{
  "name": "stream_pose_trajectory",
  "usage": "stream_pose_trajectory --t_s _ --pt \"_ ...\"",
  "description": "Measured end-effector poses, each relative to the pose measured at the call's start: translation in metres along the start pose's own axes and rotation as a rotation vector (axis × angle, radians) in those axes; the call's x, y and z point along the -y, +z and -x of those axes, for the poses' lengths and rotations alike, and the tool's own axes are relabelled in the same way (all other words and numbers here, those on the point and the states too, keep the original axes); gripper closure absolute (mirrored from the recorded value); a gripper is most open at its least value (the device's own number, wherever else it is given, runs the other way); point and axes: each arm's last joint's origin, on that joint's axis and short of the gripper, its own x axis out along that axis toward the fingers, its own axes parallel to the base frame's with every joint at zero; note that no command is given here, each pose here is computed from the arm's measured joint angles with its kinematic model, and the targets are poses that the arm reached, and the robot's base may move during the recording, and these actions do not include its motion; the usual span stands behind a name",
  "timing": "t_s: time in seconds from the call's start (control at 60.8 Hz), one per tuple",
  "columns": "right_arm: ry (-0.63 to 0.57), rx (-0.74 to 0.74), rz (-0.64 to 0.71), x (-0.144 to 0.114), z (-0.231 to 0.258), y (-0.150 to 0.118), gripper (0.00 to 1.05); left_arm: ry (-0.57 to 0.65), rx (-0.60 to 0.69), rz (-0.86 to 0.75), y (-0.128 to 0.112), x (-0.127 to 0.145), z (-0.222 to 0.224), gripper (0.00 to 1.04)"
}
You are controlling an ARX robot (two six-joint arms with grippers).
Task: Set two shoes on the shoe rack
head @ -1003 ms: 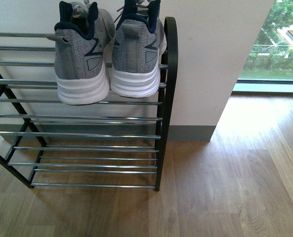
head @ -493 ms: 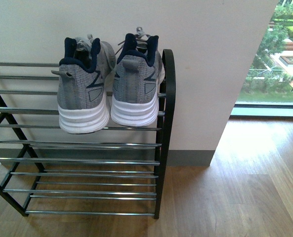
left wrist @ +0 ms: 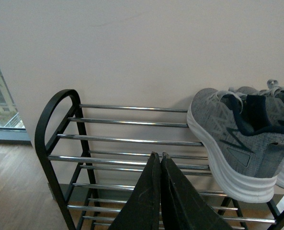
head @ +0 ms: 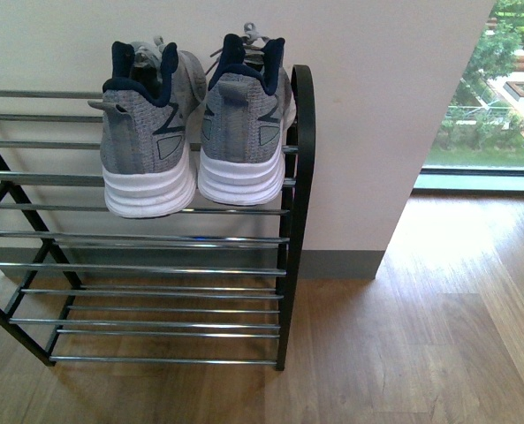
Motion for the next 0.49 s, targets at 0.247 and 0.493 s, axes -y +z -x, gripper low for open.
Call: stream_pose_trajectory --t_s 0.247,0.493 --pt "0.000 0.000 0.000 0.000 0.000 0.000 0.09 0.022 0.001 0.000 -0.006 -0.005 0.012 1.03" --pt "0.000 0.000 0.000 0.000 0.000 0.000 0.09 0.022 0.017 -0.001 -0.012 -0.005 0.020 1.03"
